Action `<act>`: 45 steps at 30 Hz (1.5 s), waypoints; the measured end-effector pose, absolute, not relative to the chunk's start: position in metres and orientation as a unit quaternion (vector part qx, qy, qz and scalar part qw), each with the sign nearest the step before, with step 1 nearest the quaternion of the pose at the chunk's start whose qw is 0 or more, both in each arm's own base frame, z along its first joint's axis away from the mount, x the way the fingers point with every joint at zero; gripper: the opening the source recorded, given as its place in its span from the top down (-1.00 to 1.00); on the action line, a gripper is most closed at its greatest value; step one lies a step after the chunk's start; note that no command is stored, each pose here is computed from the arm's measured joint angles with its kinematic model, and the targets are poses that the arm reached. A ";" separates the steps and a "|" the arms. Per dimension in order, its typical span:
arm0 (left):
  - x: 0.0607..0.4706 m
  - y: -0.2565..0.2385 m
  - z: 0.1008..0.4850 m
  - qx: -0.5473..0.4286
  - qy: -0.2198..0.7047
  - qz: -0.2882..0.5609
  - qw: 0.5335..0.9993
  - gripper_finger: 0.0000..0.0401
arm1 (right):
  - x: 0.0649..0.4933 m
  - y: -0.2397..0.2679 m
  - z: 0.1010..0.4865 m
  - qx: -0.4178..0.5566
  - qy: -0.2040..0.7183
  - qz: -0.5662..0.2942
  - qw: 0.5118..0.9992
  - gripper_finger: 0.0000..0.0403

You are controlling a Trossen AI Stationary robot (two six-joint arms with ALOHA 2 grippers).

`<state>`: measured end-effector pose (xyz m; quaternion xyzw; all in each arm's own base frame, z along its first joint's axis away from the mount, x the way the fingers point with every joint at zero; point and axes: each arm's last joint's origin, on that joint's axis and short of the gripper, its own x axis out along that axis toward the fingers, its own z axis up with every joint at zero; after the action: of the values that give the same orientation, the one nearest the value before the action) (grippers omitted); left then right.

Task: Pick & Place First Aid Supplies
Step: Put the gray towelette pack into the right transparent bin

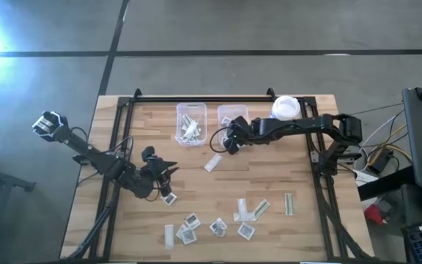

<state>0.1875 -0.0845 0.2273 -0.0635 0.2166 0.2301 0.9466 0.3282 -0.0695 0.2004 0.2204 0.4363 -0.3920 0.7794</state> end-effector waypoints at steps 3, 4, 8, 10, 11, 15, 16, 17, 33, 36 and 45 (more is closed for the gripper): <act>0.187 -0.085 0.227 -0.063 0.217 0.230 0.947 0.60 | 0.328 -0.070 0.200 0.220 0.436 -0.392 0.779 0.93; 0.187 -0.085 0.227 -0.064 0.217 0.230 0.947 0.60 | 0.328 -0.070 0.200 0.220 0.436 -0.392 0.779 0.90; 0.187 -0.085 0.227 -0.064 0.217 0.230 0.947 0.60 | 0.328 -0.071 0.200 0.221 0.436 -0.393 0.779 0.77; 0.187 -0.085 0.227 -0.064 0.217 0.230 0.947 0.60 | 0.328 -0.071 0.200 0.221 0.435 -0.394 0.778 0.69; 0.187 -0.085 0.227 -0.064 0.217 0.230 0.947 0.60 | 0.328 -0.072 0.200 0.221 0.435 -0.395 0.778 0.65; 0.188 -0.085 0.226 -0.062 0.220 0.229 0.946 0.60 | 0.327 -0.071 0.203 0.224 0.433 -0.393 0.780 0.52; 0.189 -0.085 0.225 -0.061 0.222 0.230 0.946 0.59 | 0.326 -0.071 0.206 0.225 0.430 -0.392 0.781 0.50; 0.189 -0.086 0.224 -0.062 0.223 0.231 0.945 0.58 | 0.325 -0.071 0.209 0.226 0.427 -0.390 0.784 0.48; 0.196 -0.093 0.217 -0.144 0.265 0.183 0.936 0.03 | 0.290 -0.008 0.278 0.214 0.374 -0.298 0.852 0.39; 0.195 -0.096 0.215 -0.186 0.297 0.138 0.926 0.03 | 0.287 0.015 0.284 0.209 0.371 -0.263 0.866 0.41; 0.191 -0.101 0.211 -0.279 0.369 0.077 0.883 0.04 | 0.281 0.077 0.278 0.194 0.391 -0.189 0.879 0.49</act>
<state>0.1907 -0.1013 0.2107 -0.2790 0.3690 0.0769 0.8832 0.2813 0.0769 0.2777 0.1943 0.3912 -0.1890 0.8795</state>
